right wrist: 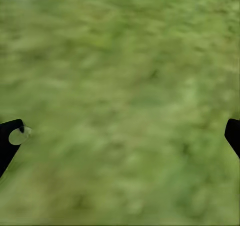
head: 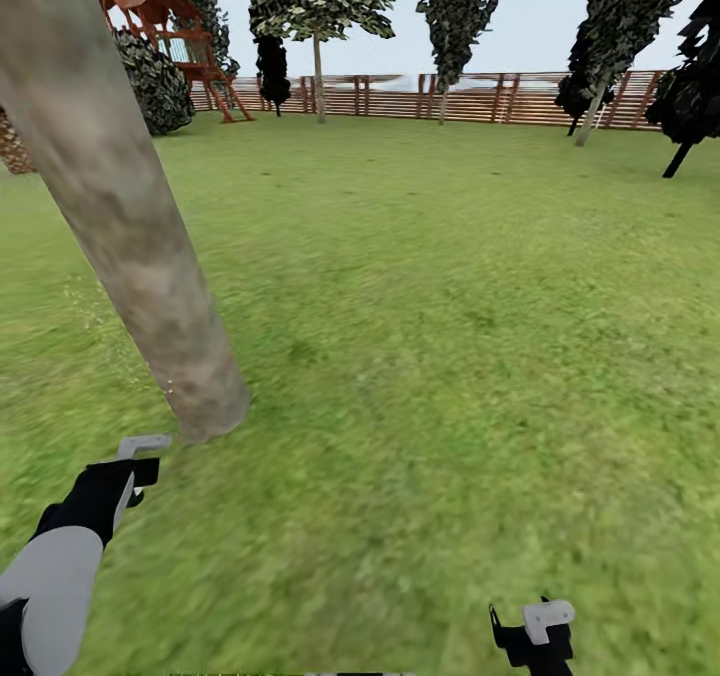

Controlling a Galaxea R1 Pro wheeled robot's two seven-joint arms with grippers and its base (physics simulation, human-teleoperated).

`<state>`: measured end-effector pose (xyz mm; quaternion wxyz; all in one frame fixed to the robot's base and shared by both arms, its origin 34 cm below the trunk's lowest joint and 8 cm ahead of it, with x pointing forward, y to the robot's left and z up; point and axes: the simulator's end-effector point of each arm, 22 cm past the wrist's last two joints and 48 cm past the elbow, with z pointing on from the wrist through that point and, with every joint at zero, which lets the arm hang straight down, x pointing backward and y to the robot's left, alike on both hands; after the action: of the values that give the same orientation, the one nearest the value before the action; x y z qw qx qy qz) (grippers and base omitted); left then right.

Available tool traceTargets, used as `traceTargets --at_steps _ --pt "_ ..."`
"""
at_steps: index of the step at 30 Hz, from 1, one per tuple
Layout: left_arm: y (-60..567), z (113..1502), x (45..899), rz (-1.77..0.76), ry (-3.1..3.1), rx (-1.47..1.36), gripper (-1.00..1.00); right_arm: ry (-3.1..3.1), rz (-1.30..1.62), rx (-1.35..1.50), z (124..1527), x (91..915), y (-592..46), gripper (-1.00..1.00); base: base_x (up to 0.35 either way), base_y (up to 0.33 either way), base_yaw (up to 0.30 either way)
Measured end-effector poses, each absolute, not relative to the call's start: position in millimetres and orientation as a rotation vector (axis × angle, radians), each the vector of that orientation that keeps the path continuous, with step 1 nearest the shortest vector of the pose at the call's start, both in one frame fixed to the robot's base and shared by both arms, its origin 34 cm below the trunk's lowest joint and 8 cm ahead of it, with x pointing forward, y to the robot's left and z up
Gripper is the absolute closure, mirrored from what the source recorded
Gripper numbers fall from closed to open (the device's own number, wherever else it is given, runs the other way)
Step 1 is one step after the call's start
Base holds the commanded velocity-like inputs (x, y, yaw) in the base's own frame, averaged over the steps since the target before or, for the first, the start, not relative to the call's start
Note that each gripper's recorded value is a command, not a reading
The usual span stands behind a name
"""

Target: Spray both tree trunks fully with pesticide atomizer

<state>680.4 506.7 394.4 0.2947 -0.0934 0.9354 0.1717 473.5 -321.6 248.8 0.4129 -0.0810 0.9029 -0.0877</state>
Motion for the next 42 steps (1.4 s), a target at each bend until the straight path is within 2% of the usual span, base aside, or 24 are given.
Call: traceTargets --at_steps 4,8,14,16,21,29,31,37,42 --pt "494.1 396.6 688.8 0.419 2.482 -0.228 1.0 2.271 -0.218 -0.205 248.5 473.3 -320.6 -1.0 0.001 -0.001 0.277" --pt "462.0 403.2 710.5 0.273 2.477 -0.141 1.0 2.271 -0.22 -0.205 248.6 473.3 -321.2 -1.0 0.0 0.0 0.078" --pt "384.8 443.1 774.7 0.133 2.399 -0.088 1.0 2.271 -0.22 -0.204 248.7 473.3 -321.5 -1.0 0.0 0.0 0.003" --pt "393.4 455.9 783.8 0.16 2.383 -0.077 1.0 2.271 -0.22 -0.205 248.6 473.4 -321.4 -1.0 0.0 0.0 0.0" --pt "492.4 477.8 768.8 0.31 2.368 -0.135 1.0 2.271 -0.219 -0.207 248.6 473.4 -321.0 -1.0 0.0 0.0 0.0" --pt "495.4 474.0 764.0 0.311 2.376 -0.132 1.0 2.271 -0.219 -0.206 248.6 473.3 -321.1 -1.0 0.124 0.033 0.0" --pt "489.7 492.1 770.8 0.221 2.387 -0.126 1.0 2.271 -0.218 -0.207 248.6 473.3 -321.0 -1.0 0.016 0.005 0.0" --pt "521.0 545.4 774.1 0.261 2.348 -0.167 1.0 2.272 -0.219 -0.207 248.4 473.2 -321.0 -1.0 0.001 0.0 0.0" --pt "499.4 545.7 781.1 0.217 2.362 -0.087 1.0 2.272 -0.219 -0.207 248.4 473.1 -321.1 -1.0 0.0 0.0 0.0"
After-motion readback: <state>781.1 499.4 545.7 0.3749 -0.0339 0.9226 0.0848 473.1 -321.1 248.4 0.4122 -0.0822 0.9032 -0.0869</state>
